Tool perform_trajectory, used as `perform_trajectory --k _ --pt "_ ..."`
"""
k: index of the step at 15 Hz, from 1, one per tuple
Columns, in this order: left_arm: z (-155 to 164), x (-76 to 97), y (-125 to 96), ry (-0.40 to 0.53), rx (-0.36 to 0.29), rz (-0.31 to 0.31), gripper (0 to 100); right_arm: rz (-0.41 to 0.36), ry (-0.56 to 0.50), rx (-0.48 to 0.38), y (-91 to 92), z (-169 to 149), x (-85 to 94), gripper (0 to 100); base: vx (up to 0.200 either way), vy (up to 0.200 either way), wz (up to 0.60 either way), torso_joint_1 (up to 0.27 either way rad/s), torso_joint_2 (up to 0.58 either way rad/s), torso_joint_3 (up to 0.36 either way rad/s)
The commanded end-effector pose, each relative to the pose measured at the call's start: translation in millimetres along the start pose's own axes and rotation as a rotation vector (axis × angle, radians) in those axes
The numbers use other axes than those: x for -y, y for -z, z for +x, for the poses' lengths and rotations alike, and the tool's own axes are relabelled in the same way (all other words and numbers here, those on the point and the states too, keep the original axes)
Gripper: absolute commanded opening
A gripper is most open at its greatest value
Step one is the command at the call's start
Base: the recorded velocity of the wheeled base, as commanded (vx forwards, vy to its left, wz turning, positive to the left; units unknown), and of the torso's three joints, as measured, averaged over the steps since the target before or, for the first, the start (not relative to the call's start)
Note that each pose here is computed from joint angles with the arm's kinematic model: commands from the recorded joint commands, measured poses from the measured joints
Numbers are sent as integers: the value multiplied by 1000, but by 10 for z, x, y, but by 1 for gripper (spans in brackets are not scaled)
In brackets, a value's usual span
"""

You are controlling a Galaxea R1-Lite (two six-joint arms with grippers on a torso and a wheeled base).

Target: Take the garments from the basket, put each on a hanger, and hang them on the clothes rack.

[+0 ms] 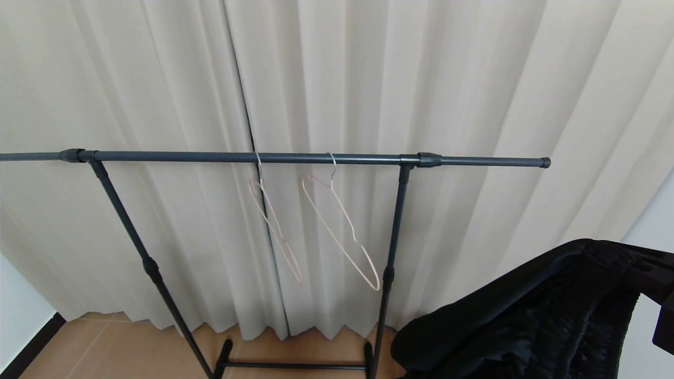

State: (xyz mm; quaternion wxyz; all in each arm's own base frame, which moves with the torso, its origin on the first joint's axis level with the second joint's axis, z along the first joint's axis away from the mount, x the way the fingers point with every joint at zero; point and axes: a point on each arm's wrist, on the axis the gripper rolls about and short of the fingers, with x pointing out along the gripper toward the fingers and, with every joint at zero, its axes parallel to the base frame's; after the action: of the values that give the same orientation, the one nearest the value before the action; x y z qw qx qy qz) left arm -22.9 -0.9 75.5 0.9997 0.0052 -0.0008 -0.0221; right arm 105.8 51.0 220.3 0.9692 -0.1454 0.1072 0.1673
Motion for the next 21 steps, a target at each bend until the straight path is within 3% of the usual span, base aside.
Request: perform_trajectory --k 1,8,12,17,21 --pt "1 0 0 0 -1 0 100 0 0 4 -2 -8 1 0 0 200 0 2 -2 2" --pt "1 0 0 2 -1 0 100 1 0 9 -1 -22 3 0 0 200 0 4 2 1" --pt "1 0 0 2 -1 0 100 -1 -1 12 -1 -33 3 0 -200 0 0 6 5 4" --pt "1 0 0 2 -1 0 100 -33 -1 4 23 -29 -2 0 0 200 0 -5 -1 9" --pt "1 1 0 3 -1 3 100 -64 -4 -4 73 -44 -12 0 0 0 -150 2 1 -1"
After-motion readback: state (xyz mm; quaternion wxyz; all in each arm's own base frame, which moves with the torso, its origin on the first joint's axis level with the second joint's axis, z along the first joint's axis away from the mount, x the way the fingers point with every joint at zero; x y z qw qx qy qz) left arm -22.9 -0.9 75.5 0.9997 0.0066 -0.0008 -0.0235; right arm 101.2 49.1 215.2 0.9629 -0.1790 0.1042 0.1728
